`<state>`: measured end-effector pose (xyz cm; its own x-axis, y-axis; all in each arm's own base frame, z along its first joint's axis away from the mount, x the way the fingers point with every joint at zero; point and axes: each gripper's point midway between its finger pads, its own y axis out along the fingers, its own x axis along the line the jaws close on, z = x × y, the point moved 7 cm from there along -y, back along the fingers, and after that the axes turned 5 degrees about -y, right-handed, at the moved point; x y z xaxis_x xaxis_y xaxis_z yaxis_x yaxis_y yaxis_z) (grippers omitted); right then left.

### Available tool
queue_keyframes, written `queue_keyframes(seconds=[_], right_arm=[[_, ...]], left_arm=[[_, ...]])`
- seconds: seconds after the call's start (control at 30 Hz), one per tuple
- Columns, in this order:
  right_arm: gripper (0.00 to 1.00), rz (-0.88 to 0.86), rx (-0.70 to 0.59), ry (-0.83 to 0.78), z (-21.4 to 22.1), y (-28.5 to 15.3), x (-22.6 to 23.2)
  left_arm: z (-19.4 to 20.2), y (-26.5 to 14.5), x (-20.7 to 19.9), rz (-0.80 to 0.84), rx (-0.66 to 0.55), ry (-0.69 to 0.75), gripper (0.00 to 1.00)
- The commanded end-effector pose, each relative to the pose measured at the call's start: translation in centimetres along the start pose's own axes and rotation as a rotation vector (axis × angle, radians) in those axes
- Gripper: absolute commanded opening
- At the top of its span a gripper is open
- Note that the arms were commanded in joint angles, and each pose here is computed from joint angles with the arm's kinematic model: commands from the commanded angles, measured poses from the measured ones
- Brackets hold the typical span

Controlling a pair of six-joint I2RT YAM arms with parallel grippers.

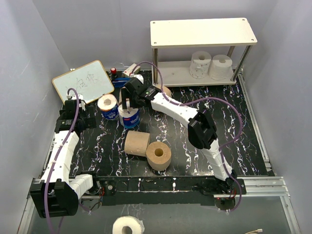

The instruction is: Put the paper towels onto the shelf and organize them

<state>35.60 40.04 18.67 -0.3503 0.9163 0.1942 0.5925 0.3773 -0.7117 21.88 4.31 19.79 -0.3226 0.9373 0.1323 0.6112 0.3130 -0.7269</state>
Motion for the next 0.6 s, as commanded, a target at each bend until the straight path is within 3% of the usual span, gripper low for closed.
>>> queue_keyframes(seconds=[0.0, 0.3, 0.4, 0.57], right_arm=[[0.89, 0.023, -0.059, 0.035, -1.0, -0.6, 0.0], [0.85, 0.1, -0.081, 0.027, 0.0, -1.2, -1.0], [0.78, 0.101, -0.075, 0.024, 0.3, -0.7, -1.0], [0.4, 0.09, -0.059, 0.045, 0.7, 0.8, -0.6]], left_arm=[[-0.1, -0.4, 0.0, -0.006, -0.033, -0.005, 0.98], [-0.1, -0.4, -0.4, 0.008, -0.039, 0.013, 0.98], [-0.1, -0.4, -0.4, 0.008, -0.043, 0.015, 0.98], [-0.1, -0.5, -0.4, 0.008, -0.05, 0.014, 0.98]])
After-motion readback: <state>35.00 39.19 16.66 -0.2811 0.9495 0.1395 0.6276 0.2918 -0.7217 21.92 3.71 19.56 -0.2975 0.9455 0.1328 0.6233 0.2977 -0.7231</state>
